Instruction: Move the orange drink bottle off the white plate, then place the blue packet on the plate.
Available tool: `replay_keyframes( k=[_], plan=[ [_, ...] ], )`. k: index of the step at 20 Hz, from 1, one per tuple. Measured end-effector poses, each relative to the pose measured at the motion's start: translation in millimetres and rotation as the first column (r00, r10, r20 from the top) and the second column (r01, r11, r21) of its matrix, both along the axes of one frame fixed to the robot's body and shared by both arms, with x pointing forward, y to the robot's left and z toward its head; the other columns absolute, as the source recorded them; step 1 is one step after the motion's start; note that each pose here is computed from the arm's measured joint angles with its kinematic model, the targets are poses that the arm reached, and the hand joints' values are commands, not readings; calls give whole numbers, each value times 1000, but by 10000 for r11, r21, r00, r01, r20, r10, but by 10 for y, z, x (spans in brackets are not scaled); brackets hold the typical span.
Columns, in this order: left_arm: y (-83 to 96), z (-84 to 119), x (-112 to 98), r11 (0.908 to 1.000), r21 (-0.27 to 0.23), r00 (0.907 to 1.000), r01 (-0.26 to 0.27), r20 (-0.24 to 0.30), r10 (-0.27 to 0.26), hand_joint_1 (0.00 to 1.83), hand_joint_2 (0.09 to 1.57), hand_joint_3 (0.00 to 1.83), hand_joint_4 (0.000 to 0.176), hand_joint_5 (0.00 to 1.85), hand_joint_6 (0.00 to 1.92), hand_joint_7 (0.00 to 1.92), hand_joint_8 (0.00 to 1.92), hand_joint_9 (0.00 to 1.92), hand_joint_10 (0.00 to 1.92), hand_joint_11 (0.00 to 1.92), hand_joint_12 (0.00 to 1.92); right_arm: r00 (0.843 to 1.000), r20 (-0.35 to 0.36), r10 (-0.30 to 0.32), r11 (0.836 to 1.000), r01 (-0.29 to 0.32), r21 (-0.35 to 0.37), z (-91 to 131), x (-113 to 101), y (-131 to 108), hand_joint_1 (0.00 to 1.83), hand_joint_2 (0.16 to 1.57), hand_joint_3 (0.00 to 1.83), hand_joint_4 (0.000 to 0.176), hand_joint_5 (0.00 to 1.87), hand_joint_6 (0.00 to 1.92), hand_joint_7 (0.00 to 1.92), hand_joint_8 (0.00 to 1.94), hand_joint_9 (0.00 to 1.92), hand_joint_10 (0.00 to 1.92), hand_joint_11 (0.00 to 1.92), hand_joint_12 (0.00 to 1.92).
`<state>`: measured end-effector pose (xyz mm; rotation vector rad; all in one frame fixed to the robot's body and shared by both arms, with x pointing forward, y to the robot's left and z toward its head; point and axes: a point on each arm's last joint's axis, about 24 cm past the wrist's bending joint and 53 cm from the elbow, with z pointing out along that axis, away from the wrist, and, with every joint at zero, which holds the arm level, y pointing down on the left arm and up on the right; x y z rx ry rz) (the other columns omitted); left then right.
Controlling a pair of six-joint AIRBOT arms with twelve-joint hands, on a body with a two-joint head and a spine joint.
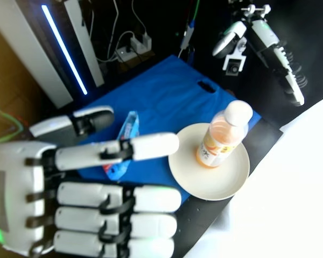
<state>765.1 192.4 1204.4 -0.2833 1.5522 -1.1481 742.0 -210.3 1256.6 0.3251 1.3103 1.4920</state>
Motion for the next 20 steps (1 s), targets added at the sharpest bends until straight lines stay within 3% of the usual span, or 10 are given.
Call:
replay_keyframes(
  k=[3,5,6,8,9,10,11,13,16,20],
  plan=[
    [1,4,0,10000,-23,10000,-4,8,4,386,731,6,147,4,0,230,7,283,20,107,361,10000,11,24,10000,-24,40,5,-7,8,527,839,0,176,69,2,28,1,10,0,0,231],
    [-4,-6,4,10000,18,10000,4,-2,-4,390,742,8,173,0,0,221,2,252,4,74,350,9998,110,181,9998,-182,93,22,-45,54,516,833,0,176,39,0,17,0,4,0,0,247],
    [-15,-24,33,10000,60,10000,-5,13,5,440,716,0,175,0,0,192,0,192,0,15,328,9994,204,286,9996,-287,48,32,-67,79,517,839,0,176,33,0,23,1,5,0,0,228],
    [-58,-85,98,9999,84,9998,-67,-173,69,458,677,0,169,0,0,123,3,64,8,0,107,9989,295,358,9993,-359,46,48,-86,93,513,873,0,176,5,0,12,1,19,1,0,361],
    [-97,-121,126,10000,18,9997,-49,-255,50,470,672,0,145,0,0,105,1,31,2,0,30,9988,320,375,9993,-377,56,53,-91,95,512,870,0,176,0,0,13,1,15,1,0,371],
    [-138,-156,144,10000,-52,9993,-25,-370,23,506,665,0,135,0,0,93,0,5,0,0,5,9986,344,407,9991,-409,65,58,-99,103,501,887,1,176,0,0,9,0,8,0,0,351],
    [-183,-185,164,10000,-15,9990,-5,-448,5,531,650,0,158,0,0,75,0,0,0,0,0,9985,345,432,9991,-433,30,53,-103,111,504,880,0,176,0,0,4,0,7,0,0,349],
    [-277,-213,211,10000,-16,9984,17,-564,-18,563,643,0,174,0,0,33,0,0,0,0,0,9982,328,502,9987,-504,64,49,-119,141,559,846,0,176,0,0,9,2,9,3,0,342],
    [-338,-230,262,10000,-21,9981,-1,-614,0,571,625,0,176,0,0,0,0,0,0,0,0,9972,381,647,9979,-649,41,49,-151,186,635,786,0,176,0,0,1,0,0,0,0,167],
    [-427,-339,337,9998,206,9957,-66,-927,84,573,648,2,128,0,0,0,0,0,0,0,0,9947,529,887,9960,-890,39,60,-202,257,685,773,1,176,0,0,19,7,0,0,0,98]
  ],
)
